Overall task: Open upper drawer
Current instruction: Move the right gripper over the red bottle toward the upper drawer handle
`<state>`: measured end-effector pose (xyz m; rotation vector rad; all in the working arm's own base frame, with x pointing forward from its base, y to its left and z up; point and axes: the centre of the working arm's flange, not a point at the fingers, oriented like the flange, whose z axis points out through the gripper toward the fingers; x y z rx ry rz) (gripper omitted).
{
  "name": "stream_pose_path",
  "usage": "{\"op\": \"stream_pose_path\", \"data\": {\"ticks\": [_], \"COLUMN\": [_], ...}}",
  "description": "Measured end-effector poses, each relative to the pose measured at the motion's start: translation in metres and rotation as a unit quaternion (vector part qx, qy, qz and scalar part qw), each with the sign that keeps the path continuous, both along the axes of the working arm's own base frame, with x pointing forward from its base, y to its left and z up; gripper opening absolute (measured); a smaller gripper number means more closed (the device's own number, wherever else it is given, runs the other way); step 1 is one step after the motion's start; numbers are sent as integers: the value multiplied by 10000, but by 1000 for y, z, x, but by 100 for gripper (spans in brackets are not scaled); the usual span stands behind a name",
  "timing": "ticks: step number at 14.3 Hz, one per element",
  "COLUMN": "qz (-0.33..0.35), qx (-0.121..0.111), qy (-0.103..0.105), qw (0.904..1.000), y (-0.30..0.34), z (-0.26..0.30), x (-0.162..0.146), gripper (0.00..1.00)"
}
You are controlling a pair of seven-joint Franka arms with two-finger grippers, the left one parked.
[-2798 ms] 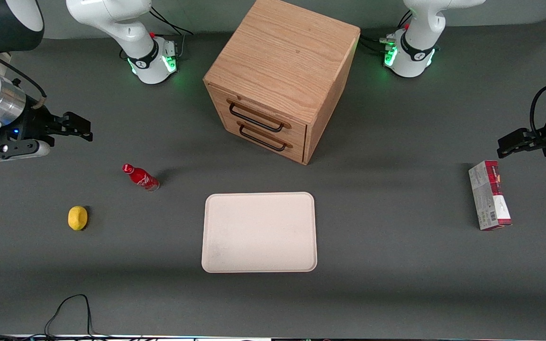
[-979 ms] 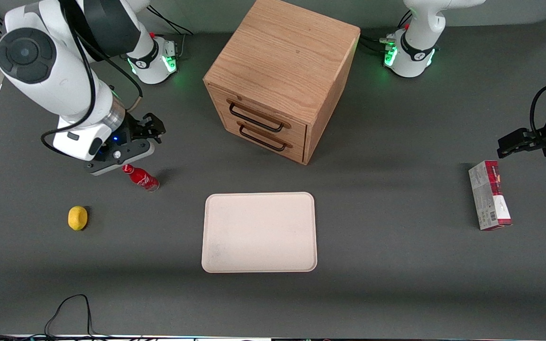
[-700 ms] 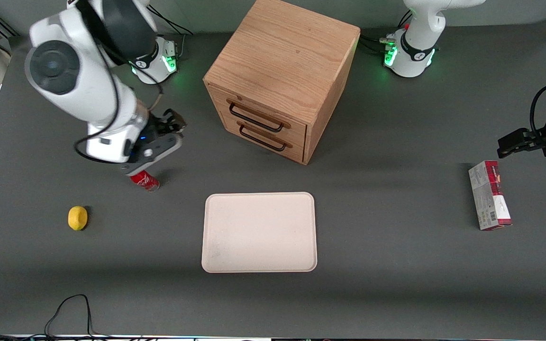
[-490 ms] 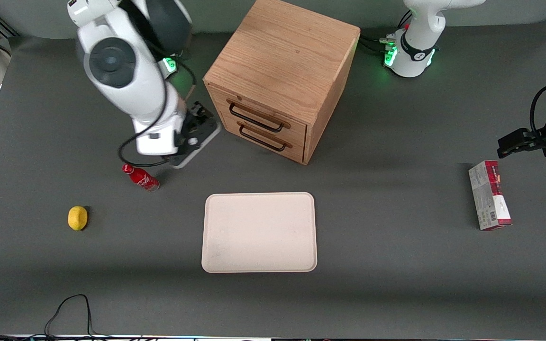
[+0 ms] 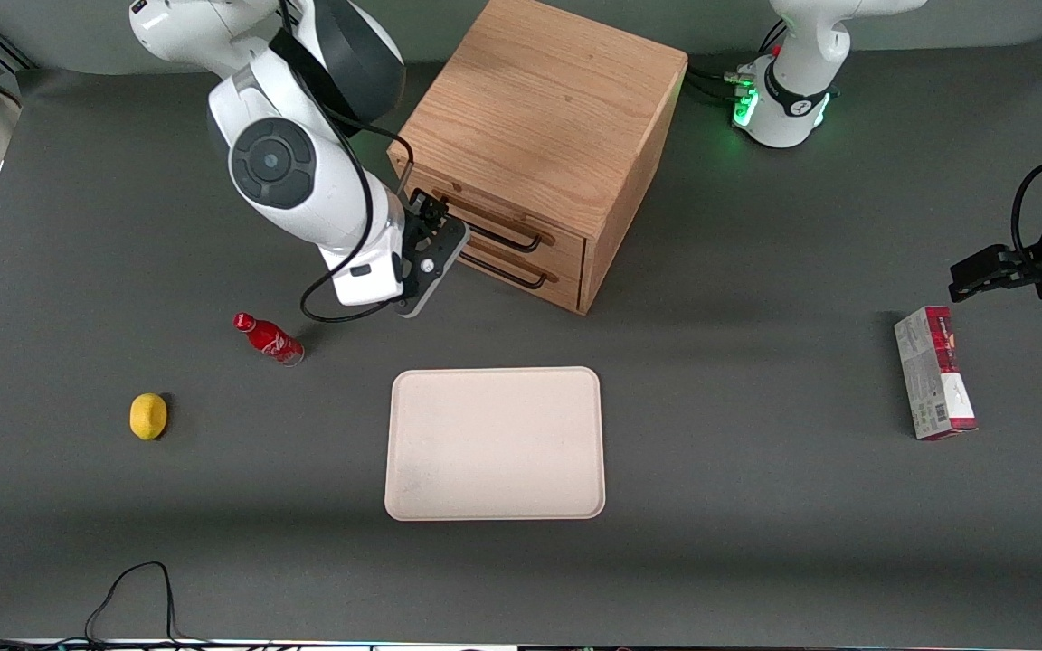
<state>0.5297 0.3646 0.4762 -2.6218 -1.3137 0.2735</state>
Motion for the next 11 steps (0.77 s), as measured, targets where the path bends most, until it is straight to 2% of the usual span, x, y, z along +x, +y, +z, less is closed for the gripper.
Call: {"op": "stream_pose_path", "data": {"ticks": [3,11], "qz": [147,295], "qx": [-51,-40], "qy": [146,223], "qw": [9998,9993], "y": [15,29], "z": [-20,-27], "x": [-5,-14], "gripper": [100,100]}}
